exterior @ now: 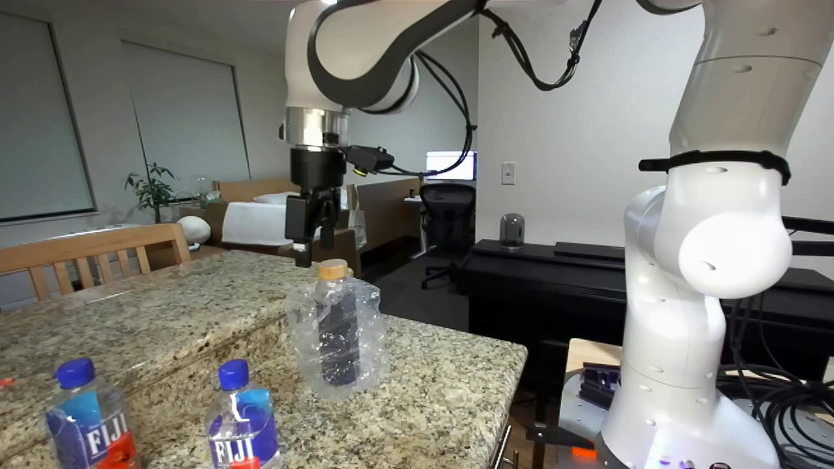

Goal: Remove the plastic around the bottle

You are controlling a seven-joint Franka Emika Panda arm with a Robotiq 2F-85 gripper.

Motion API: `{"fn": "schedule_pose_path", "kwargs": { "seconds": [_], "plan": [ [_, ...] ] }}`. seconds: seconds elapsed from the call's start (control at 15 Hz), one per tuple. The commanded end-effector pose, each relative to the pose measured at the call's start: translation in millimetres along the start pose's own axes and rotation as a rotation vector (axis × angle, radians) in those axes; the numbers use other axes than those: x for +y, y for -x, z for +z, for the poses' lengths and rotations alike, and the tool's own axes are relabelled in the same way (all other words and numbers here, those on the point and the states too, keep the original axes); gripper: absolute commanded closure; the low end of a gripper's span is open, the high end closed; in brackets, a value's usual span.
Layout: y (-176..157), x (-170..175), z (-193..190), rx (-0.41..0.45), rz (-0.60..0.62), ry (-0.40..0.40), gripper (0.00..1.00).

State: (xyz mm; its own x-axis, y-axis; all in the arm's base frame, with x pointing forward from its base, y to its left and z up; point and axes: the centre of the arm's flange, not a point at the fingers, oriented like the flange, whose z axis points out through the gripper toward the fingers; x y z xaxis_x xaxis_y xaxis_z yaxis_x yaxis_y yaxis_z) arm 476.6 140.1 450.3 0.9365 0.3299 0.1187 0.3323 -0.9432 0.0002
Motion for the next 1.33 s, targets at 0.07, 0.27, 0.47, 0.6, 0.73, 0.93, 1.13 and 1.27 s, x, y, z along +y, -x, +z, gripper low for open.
{"fn": "schedule_pose_path", "kwargs": {
  "seconds": [0.07,0.27,0.47,0.6,0.73,0.93,1.13,1.27],
  "plan": [
    [6.2,1.1,12.5,-0.061,-0.039,-0.064,0.0],
    [8.4,-0.7,20.4,-0.09,-0.049,-0.087,0.0],
    [8.8,-5.5,25.5,-0.109,-0.071,-0.091,0.0],
    [8.4,-10.2,28.2,-0.123,-0.09,-0.096,0.0],
    [9.2,-15.2,31.1,-0.136,-0.106,-0.101,0.0],
    [10.6,-18.7,33.3,-0.15,-0.119,-0.099,0.0],
    [13.0,-16.6,39.4,-0.158,-0.114,-0.088,0.0],
    [13.5,-16.7,44.5,-0.161,-0.116,-0.077,0.0]
  ]
}}
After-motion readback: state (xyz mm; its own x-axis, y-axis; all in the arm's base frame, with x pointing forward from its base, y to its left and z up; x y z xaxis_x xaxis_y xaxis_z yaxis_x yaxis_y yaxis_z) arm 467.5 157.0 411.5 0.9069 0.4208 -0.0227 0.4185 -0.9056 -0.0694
